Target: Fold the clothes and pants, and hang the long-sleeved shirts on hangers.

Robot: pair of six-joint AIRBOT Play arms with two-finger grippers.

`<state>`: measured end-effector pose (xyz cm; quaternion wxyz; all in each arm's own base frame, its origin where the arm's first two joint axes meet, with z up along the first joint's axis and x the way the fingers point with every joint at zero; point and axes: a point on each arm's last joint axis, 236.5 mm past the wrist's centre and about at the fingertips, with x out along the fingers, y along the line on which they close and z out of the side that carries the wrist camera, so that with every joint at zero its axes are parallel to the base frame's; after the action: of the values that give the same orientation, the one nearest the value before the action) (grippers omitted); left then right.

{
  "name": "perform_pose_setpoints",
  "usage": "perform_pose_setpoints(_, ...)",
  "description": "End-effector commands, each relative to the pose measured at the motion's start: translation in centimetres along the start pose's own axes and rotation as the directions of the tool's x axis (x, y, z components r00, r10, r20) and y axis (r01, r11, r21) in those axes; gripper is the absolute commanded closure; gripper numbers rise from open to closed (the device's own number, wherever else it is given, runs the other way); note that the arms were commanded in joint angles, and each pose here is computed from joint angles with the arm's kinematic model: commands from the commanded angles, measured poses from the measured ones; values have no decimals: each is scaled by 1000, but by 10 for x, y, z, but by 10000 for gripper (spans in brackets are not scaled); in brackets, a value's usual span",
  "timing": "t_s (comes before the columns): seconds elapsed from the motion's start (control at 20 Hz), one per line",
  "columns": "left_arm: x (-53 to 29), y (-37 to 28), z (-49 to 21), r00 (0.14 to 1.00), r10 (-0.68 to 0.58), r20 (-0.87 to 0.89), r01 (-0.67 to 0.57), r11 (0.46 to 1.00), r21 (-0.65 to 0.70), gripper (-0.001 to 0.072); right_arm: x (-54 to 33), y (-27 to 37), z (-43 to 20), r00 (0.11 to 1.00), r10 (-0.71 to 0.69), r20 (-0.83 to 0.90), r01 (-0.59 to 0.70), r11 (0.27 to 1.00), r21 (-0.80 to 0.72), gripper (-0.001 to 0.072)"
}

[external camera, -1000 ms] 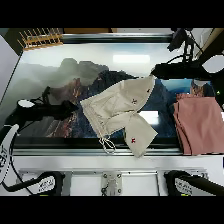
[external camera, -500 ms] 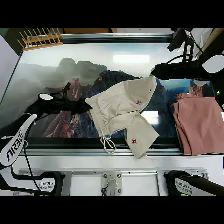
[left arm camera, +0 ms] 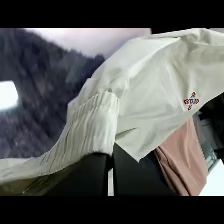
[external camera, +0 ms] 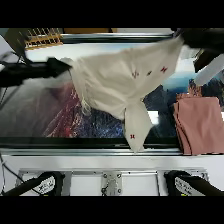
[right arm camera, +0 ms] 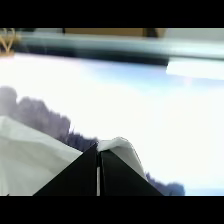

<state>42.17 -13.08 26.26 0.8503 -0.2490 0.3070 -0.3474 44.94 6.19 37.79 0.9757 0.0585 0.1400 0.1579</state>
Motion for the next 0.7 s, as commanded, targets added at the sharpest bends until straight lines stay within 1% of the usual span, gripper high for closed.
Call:
perform_pose_setpoints(0.0, -95, -120, 46, 972, -34, 231, -32, 961, 276, 700, -103, 25, 114, 928, -34, 372, 71, 994, -87, 713)
perform_pose_setpoints(0.1, -129, -175, 40, 953, -75, 295, -46, 923, 383, 700, -160, 45, 146, 857, -26, 515, 95, 990, -107, 713)
perform_pose_setpoints(0.15, -144, -198, 33, 943, -93, 320, -55, 903, 425, 700, -183, 53, 154, 830, -19, 558, 101, 988, -116, 713)
perform_pose_setpoints(0.3, -175, -240, 7, 917, -129, 379, -71, 879, 472, 700, -232, 75, 162, 785, 1, 619, 109, 984, -141, 713)
perform_pose_setpoints(0.35, -179, -245, -3, 913, -133, 387, -69, 882, 466, 700, -242, 77, 163, 776, -4, 631, 126, 981, -148, 713)
perform_pose_setpoints(0.5, -184, -249, -34, 912, -133, 389, -39, 913, 405, 700, -255, 73, 163, 764, -37, 644, 186, 969, -165, 713)
perform_pose_setpoints(0.65, -181, -241, -61, 919, -123, 375, 7, 955, 296, 700, -244, 70, 159, 783, -40, 621, 172, 973, -154, 713)
